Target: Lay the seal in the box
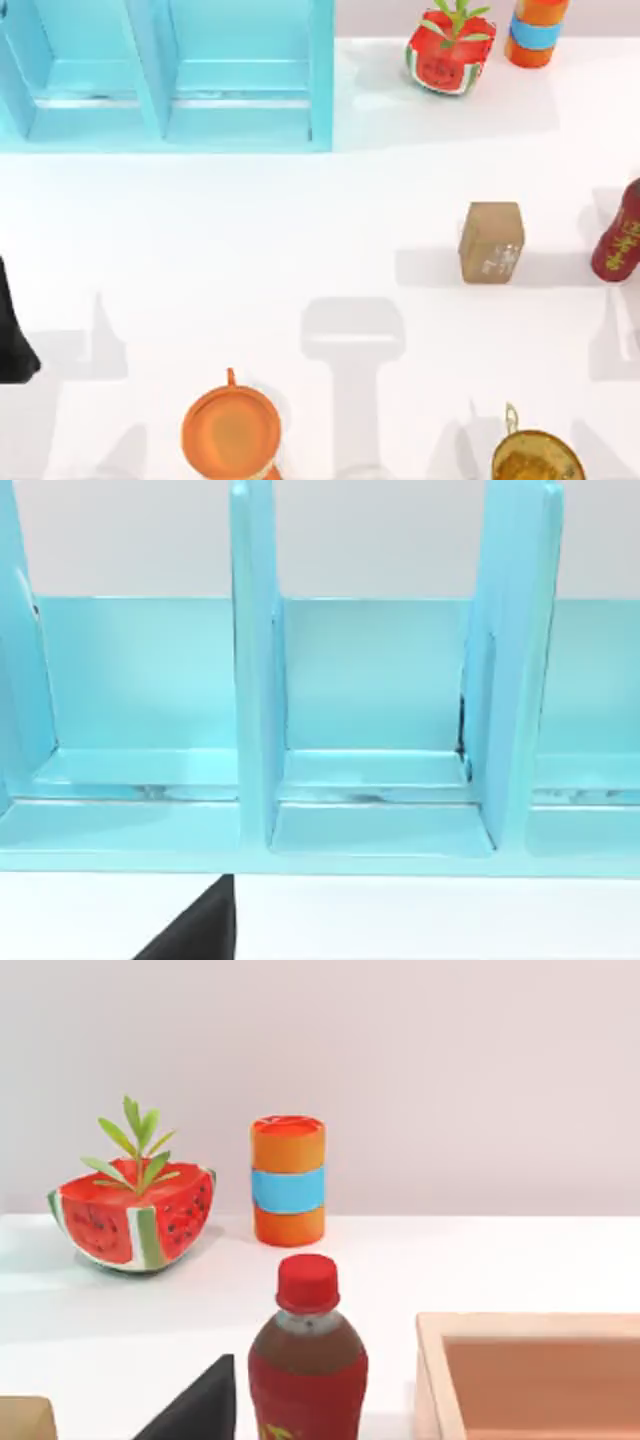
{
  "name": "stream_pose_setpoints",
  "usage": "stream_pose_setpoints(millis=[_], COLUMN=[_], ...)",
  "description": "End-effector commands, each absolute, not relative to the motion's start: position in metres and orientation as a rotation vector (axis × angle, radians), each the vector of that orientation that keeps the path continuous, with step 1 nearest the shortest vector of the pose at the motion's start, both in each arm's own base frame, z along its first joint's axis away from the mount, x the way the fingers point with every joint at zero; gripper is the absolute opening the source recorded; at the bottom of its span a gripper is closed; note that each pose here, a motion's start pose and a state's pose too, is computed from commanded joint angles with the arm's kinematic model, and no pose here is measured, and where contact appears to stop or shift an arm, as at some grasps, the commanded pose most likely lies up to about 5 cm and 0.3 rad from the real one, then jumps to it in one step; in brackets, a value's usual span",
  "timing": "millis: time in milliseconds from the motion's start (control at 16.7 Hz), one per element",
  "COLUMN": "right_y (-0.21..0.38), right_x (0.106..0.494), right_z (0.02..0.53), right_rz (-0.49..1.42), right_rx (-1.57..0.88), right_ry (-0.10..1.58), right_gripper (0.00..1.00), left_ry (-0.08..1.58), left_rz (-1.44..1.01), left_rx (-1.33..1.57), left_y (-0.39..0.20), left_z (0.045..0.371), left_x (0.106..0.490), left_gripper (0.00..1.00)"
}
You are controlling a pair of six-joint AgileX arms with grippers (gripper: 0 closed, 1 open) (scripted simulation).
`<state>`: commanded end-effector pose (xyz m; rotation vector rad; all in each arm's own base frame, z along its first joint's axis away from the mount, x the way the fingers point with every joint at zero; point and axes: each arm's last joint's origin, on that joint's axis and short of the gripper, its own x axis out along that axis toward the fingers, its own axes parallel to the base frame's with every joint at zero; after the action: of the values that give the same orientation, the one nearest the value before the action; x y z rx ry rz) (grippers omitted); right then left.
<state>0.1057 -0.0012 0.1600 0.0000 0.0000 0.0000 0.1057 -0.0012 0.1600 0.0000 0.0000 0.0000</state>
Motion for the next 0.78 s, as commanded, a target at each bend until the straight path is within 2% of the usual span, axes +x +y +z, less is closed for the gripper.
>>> stream_pose_setpoints(millis=[180,360,600,780], right_y=[-0.001,0.001,0.009,0.02], right_x=[0.106,0.107,0.12,0.151], right_z=[0.162,0.178,0.225,0.268], right_rz=[0.002,0.023,0.065,0.093], right_rx=[0.002,0.023,0.067,0.097], right_ry=[0.009,0.089,0.294,0.505], right_gripper=[1.0,1.0,1.0,1.0], left_ry=[0.0,0.0,0.0,0.0], left_rz=[0.0,0.0,0.0,0.0], left_rx=[0.0,0.0,0.0,0.0], left_y=[-0.001,-0.001,-0.001,-0.001], left_z=[0.16,0.16,0.16,0.16], left_x=[0.106,0.106,0.106,0.106], left_gripper=[1.0,1.0,1.0,1.0])
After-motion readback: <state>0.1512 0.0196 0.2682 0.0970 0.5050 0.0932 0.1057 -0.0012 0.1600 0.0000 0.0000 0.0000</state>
